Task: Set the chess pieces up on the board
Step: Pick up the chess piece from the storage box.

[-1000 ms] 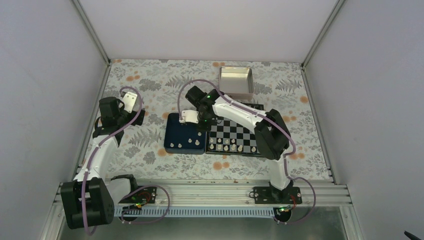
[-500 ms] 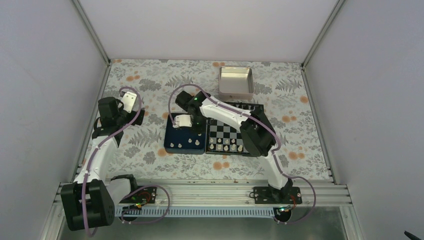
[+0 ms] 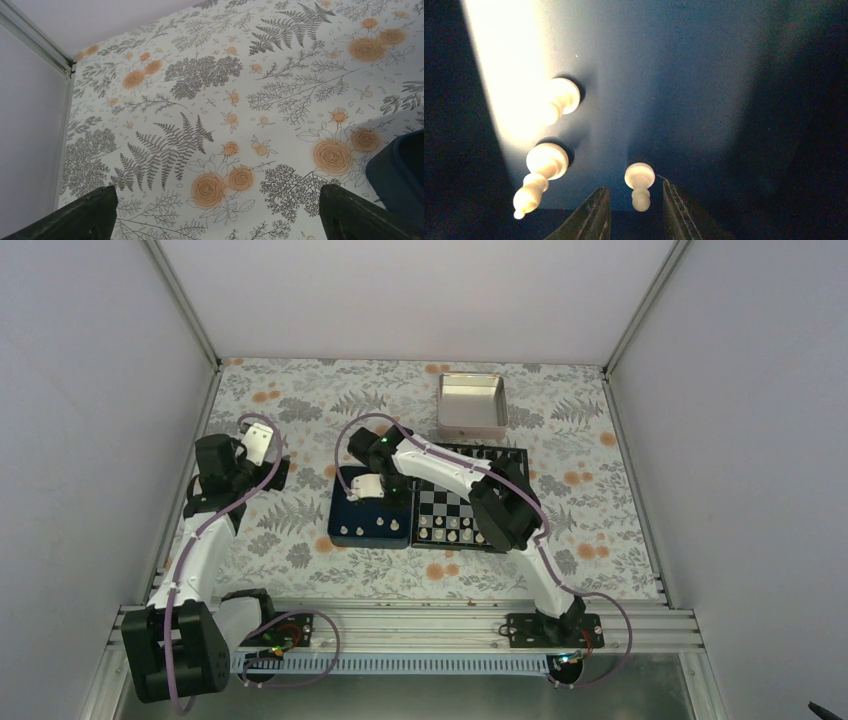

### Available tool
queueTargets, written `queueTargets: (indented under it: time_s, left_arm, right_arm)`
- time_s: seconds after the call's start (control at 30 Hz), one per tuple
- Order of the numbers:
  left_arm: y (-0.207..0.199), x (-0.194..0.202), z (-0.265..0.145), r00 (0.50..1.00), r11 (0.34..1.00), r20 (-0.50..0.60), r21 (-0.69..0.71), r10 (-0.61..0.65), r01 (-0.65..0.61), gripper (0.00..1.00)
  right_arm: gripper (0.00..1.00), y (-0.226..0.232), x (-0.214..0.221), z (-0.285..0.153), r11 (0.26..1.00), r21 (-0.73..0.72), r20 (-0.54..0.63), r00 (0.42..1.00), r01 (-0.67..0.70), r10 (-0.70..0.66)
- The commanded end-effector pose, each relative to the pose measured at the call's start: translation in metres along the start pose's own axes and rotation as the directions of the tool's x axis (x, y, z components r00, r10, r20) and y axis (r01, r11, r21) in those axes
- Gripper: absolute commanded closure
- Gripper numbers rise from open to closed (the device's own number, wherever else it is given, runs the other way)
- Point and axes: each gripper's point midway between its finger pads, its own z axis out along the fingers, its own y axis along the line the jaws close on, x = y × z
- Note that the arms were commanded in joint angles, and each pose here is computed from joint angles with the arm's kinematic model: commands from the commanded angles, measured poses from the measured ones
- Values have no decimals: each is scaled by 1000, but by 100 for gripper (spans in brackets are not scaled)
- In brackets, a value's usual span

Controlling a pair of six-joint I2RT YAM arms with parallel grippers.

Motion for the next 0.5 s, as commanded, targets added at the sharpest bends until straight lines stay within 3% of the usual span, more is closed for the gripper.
queueTargets:
  time_s: [0.0,0.47]
  left_arm:
    - [-2,-3,-4,1000,1000,21,16,4,-4,0]
    - [-3,-4,-6,1000,1000,28,28,3,-3,0]
  right_arm:
    - [71,-1,0,3,1000,14,-38,999,11,-10]
    - [72,-1,-3,20,1000,-18,-66,998,9,-10]
